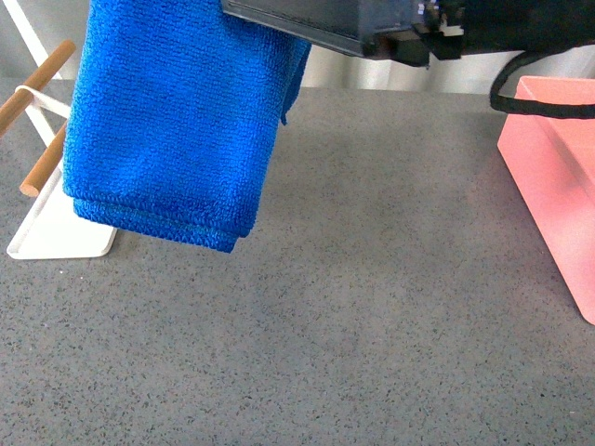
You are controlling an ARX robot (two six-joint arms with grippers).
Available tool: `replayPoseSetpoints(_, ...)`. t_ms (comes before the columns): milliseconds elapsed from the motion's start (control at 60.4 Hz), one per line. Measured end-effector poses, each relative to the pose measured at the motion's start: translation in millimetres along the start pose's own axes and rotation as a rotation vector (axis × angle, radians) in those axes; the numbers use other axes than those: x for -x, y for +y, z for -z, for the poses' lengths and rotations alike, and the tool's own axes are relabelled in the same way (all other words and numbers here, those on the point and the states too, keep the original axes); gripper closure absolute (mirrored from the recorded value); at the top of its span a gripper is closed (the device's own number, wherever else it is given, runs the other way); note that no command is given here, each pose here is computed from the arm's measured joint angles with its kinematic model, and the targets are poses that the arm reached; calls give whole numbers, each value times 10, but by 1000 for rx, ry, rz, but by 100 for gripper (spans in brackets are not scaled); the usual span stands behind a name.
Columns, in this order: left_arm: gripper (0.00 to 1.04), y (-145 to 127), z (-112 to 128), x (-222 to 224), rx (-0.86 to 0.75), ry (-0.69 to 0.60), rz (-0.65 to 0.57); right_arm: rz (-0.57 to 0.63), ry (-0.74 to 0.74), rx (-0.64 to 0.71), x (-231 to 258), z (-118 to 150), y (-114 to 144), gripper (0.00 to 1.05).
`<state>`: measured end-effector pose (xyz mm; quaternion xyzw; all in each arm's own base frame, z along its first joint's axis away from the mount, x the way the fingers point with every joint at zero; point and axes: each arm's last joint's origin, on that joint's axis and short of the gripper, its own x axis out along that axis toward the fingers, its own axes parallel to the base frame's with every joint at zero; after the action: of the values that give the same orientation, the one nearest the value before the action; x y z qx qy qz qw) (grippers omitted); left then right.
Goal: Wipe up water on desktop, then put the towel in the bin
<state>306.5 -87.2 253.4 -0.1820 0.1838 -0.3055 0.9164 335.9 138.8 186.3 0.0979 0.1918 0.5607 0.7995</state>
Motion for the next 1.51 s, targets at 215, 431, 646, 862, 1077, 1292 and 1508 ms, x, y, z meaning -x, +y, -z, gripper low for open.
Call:
replayPoseSetpoints(215, 100, 0, 0, 0, 0, 0, -1, -31, 29, -21, -348, -53, -98, 7)
replayPoseSetpoints(431, 100, 4, 0, 1, -1, -1, -4, -65, 36, -7, -563, -80, -91, 7)
replayPoseSetpoints(646, 100, 11, -3, 4, -2, -3, -8, -78, 11, 1, -653, -135, -77, 16)
replayPoseSetpoints(862, 100, 11, -5, 4, -3, -6, -10, -68, -16, -19, -678, -136, -91, 49)
replayPoseSetpoints(1077, 83, 12, -6, 5, -3, -7, -11, -40, -26, -26, -681, -142, -97, 87)
replayPoseSetpoints(1292, 49, 4, -6, 4, -4, -4, 0, -14, -17, -43, -675, -125, -114, 99)
replayPoseSetpoints(1508, 14, -2, -3, 1, -5, -2, 5, 4, 3, -58, -661, -100, -135, 99)
